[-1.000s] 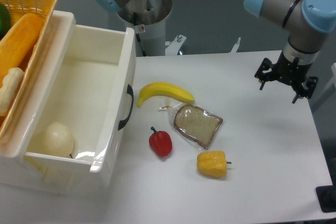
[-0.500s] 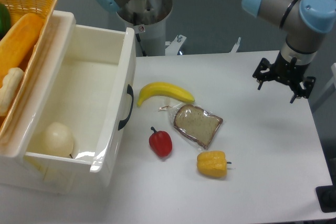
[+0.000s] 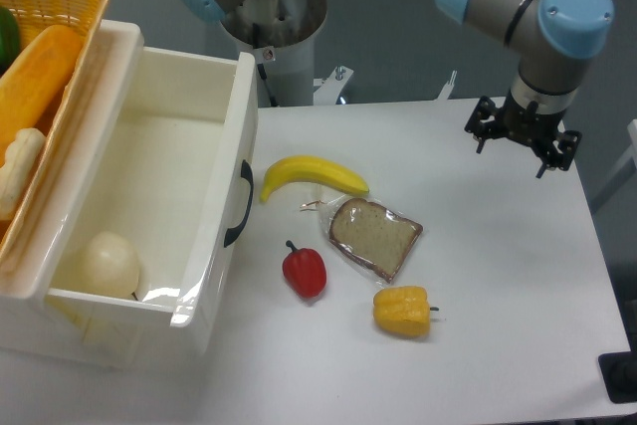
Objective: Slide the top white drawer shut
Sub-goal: 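Move the gripper over the banana toward the open white drawer's front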
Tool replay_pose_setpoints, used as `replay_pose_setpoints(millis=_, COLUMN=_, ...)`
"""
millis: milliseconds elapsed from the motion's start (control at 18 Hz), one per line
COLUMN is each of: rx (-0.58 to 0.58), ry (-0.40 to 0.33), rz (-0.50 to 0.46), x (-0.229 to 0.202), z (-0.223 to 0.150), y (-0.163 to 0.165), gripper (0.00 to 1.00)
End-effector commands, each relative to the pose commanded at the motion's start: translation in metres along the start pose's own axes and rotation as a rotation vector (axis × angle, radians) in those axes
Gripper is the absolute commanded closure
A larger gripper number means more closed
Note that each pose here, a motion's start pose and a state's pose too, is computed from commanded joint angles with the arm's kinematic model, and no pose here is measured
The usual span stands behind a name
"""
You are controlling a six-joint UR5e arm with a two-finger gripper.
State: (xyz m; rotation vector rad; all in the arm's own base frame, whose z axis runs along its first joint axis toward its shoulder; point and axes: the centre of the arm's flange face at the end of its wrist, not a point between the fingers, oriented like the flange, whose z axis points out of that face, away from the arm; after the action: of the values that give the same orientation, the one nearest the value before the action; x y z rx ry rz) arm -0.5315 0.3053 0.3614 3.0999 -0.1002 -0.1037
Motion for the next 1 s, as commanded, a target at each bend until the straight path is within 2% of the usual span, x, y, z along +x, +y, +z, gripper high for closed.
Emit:
replay_pose_setpoints(millis=278, rx=0.011, ry=0.004, rz=-0.130, x=0.015, z=-0.001, y=-0.028, gripper=0.00)
replay_pose_setpoints(millis=333, rx=0.027, ry=0.014, rz=-0.158, x=0.019, z=0.001, y=-0.035, gripper=0.04)
replay_pose_setpoints(millis=444, rx=0.073, ry=0.038, rz=-0.210, x=0.027, z=0.000, y=-0.043, gripper=0.20)
replay_pose_setpoints(millis=611, rx=0.076, ry=0.045, rz=-0.267, x=0.044, z=-0.002, y=-0.062, gripper=0.50)
replay_pose_setpoints(millis=722, rx=0.076, ry=0.048, rz=-0.271, x=0.055, z=-0.003, y=-0.077, gripper=0.61)
replay_pose_setpoints(millis=1000, rx=0.126, ry=0.090, rz=-0.323, x=0.075, z=-0.004, y=-0.107, gripper=0.80)
